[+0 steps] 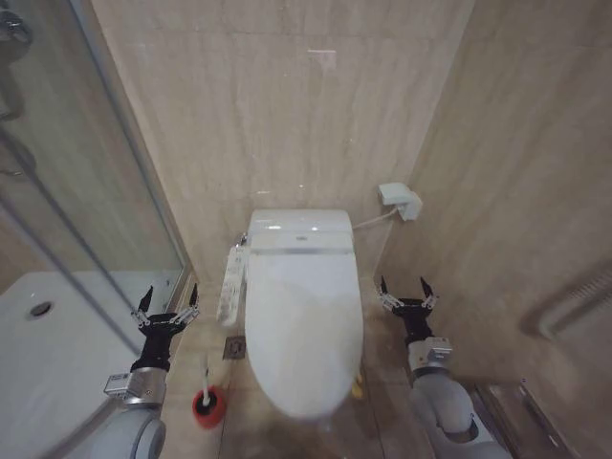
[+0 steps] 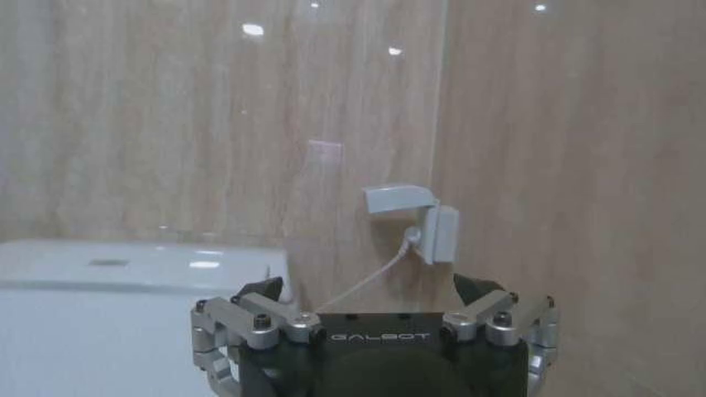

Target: Open the toilet lid, clean the toilet bowl with a toilet brush, close the toilet lid, and flush.

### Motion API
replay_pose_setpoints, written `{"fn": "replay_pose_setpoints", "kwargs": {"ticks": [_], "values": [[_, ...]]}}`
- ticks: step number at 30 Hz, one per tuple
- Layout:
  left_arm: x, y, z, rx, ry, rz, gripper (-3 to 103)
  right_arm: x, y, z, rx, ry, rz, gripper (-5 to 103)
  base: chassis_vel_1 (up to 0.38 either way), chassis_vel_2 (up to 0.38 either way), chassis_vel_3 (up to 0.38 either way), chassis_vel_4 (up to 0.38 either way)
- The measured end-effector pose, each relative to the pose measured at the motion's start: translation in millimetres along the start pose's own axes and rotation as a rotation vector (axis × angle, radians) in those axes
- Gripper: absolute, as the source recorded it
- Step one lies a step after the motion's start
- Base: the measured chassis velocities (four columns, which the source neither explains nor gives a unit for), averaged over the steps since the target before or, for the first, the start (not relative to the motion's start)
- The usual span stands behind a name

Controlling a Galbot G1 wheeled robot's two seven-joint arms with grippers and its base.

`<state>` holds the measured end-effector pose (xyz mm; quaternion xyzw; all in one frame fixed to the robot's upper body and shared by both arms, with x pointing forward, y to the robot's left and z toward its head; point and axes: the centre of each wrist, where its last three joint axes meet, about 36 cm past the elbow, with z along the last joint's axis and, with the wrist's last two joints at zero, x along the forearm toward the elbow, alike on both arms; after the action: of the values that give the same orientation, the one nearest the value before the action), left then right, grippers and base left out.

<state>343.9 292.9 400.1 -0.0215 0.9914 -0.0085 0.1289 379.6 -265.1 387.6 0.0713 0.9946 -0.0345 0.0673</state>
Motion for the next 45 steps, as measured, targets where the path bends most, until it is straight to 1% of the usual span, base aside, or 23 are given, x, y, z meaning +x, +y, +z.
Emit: {"fn": "replay_pose_setpoints", "kwargs": {"ticks": [13, 20, 32, 45], "values": [[0.1, -0.1, 0.0, 0.000, 0.000, 0.000, 100, 0.1, 0.0, 0.0, 0.000, 0.000, 0.000, 100, 0.359, -0.359, -0.362, 0.355], [0.0, -0.1, 0.0, 0.000, 0.000, 0.000, 100, 0.0, 0.0, 0.0, 0.000, 0.000, 0.000, 100, 0.201, -0.228, -0.228, 0.232], [-0.2, -0.1, -0.1, 0.000, -0.001, 0.000, 100, -0.2, 0.0, -0.1, 0.000, 0.000, 0.000, 100, -0.009, -0.003, 0.011, -0.006], [0.0, 0.0, 0.0, 0.000, 0.000, 0.000, 100, 0.0, 0.0, 0.0, 0.000, 0.000, 0.000, 100, 0.063, -0.055, -0.070, 0.053]]}}
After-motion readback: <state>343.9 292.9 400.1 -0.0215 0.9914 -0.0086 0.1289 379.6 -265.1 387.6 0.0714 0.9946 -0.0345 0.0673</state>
